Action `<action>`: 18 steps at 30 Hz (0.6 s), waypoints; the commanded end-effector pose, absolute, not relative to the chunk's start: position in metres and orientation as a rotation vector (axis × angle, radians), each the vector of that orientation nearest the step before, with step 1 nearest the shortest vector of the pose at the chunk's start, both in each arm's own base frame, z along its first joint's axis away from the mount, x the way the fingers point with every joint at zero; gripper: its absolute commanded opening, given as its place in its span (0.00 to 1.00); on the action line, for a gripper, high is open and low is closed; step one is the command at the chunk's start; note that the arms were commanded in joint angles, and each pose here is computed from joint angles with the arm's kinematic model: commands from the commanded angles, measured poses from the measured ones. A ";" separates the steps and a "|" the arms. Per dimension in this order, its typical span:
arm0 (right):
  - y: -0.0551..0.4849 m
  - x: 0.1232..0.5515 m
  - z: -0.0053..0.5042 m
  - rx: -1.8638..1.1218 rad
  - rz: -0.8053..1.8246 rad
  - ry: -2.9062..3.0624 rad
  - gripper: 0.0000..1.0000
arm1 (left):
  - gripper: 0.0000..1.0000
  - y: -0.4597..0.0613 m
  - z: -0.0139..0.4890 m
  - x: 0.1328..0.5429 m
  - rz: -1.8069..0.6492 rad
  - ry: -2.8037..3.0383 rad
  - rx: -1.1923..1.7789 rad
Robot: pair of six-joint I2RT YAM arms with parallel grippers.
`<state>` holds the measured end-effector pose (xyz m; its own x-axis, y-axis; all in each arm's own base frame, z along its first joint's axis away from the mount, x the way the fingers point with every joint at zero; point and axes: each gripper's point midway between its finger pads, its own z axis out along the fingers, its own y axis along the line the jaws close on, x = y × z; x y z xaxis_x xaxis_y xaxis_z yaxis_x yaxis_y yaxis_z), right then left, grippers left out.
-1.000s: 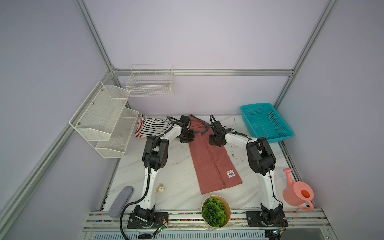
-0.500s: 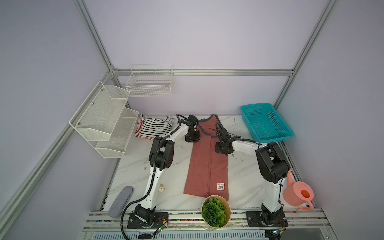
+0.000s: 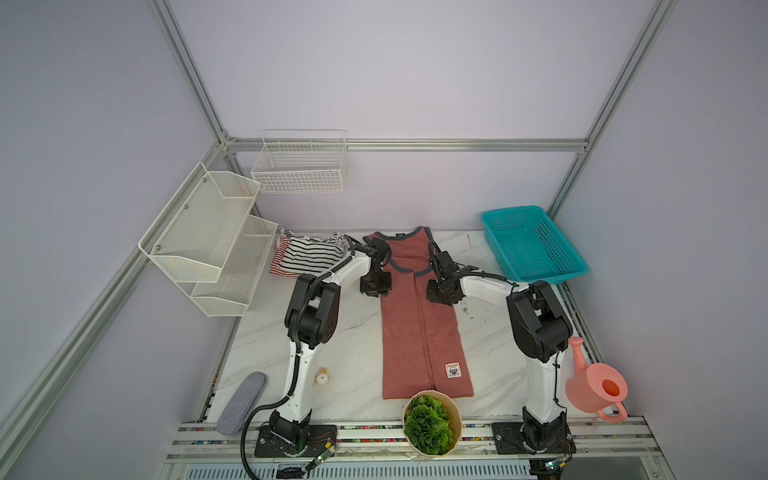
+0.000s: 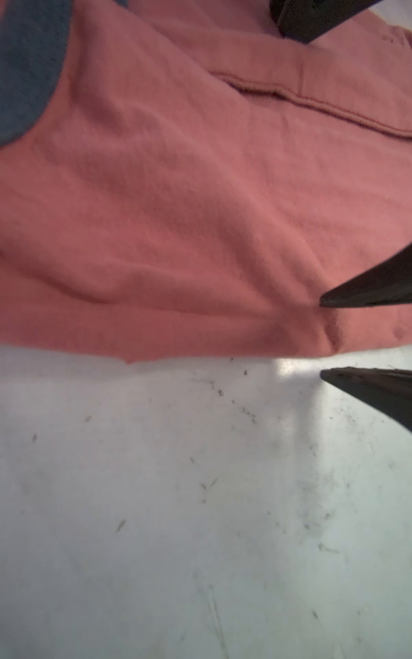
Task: Fold and stack tank tops
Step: Smooth out the tank top at the center of the table.
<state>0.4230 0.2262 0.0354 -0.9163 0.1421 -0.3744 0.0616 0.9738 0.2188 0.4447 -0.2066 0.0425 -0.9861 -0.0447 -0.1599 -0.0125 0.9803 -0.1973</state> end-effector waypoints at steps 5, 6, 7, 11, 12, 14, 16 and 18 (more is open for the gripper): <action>0.233 0.439 0.058 0.139 0.298 2.700 0.29 | 0.33 -0.211 0.152 0.537 -0.394 2.619 -0.069; 0.234 0.441 0.058 0.136 0.301 2.703 0.29 | 0.33 -0.208 0.152 0.548 -0.420 2.606 -0.096; 0.235 0.442 0.057 0.134 0.304 2.707 0.29 | 0.32 -0.207 0.152 0.558 -0.455 2.592 -0.124; 0.237 0.441 0.049 0.128 0.311 2.722 0.29 | 0.31 -0.206 0.145 0.587 -0.579 2.544 -0.219; 0.238 0.440 0.047 0.123 0.313 2.725 0.29 | 0.31 -0.207 0.143 0.593 -0.626 2.524 -0.245; 0.238 0.438 0.042 0.117 0.312 2.735 0.29 | 0.31 -0.209 0.139 0.603 -0.698 2.490 -0.288; 0.236 0.436 0.038 0.118 0.303 2.746 0.29 | 0.31 -0.212 0.135 0.612 -0.742 2.455 -0.312; 0.236 0.434 0.035 0.116 0.300 2.755 0.29 | 0.31 -0.214 0.133 0.619 -0.762 2.432 -0.323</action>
